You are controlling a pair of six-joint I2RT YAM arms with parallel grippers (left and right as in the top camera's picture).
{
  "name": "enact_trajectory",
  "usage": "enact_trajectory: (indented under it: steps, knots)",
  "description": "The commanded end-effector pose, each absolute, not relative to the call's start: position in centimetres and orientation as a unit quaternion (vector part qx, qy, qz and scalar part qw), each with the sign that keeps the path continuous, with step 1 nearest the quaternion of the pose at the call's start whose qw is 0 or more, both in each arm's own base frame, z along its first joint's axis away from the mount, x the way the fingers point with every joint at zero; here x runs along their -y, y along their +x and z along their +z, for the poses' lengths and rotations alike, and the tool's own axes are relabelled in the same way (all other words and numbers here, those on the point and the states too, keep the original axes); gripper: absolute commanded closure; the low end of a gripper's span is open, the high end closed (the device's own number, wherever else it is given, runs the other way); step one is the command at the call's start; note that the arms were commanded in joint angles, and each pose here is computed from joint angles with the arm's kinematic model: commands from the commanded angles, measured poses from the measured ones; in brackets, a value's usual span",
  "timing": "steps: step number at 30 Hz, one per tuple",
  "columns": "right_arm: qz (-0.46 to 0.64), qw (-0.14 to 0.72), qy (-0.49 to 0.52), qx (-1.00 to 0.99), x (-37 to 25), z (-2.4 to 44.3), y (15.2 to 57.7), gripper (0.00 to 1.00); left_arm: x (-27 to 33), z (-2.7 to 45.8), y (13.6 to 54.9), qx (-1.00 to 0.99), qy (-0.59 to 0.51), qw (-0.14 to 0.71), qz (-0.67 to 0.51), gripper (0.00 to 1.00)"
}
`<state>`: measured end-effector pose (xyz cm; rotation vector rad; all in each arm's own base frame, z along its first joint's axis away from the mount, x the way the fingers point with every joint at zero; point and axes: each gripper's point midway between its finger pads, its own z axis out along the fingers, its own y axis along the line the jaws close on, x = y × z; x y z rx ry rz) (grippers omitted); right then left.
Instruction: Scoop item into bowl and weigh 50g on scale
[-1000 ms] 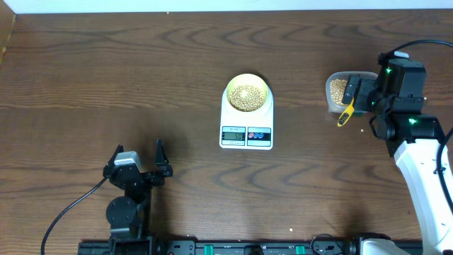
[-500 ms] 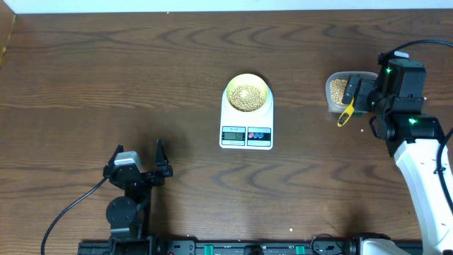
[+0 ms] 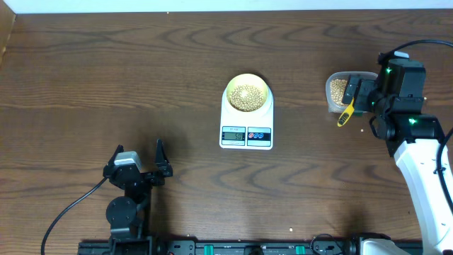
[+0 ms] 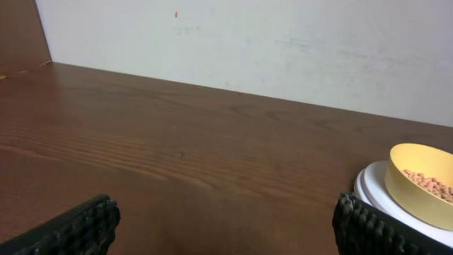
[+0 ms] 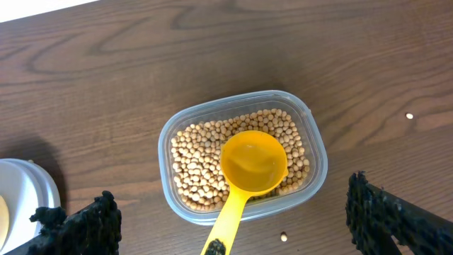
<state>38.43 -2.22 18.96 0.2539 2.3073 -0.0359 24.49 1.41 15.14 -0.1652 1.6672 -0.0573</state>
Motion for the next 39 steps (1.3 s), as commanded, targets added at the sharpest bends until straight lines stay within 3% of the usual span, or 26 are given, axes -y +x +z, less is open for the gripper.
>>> enact_trajectory:
  steps: [1, 27, 39]
  knots:
    - [-0.021, 0.400, 0.093, -0.911, 2.2, 19.1, 38.4, 0.01, -2.2, 13.6, 24.3, -0.755, -0.082, 0.650, -0.003, 0.02]
    - [-0.020, 0.404, 0.093, -0.910, 2.2, 19.4, 38.3, 0.01, -2.2, 13.6, 24.3, -0.755, -0.082, 0.650, -0.003, 0.02]
    - [-0.015, 0.405, 0.092, -0.910, 1.9, 21.2, 34.3, 0.01, -2.2, 13.6, 24.3, -0.755, -0.082, 0.650, -0.003, 0.02]
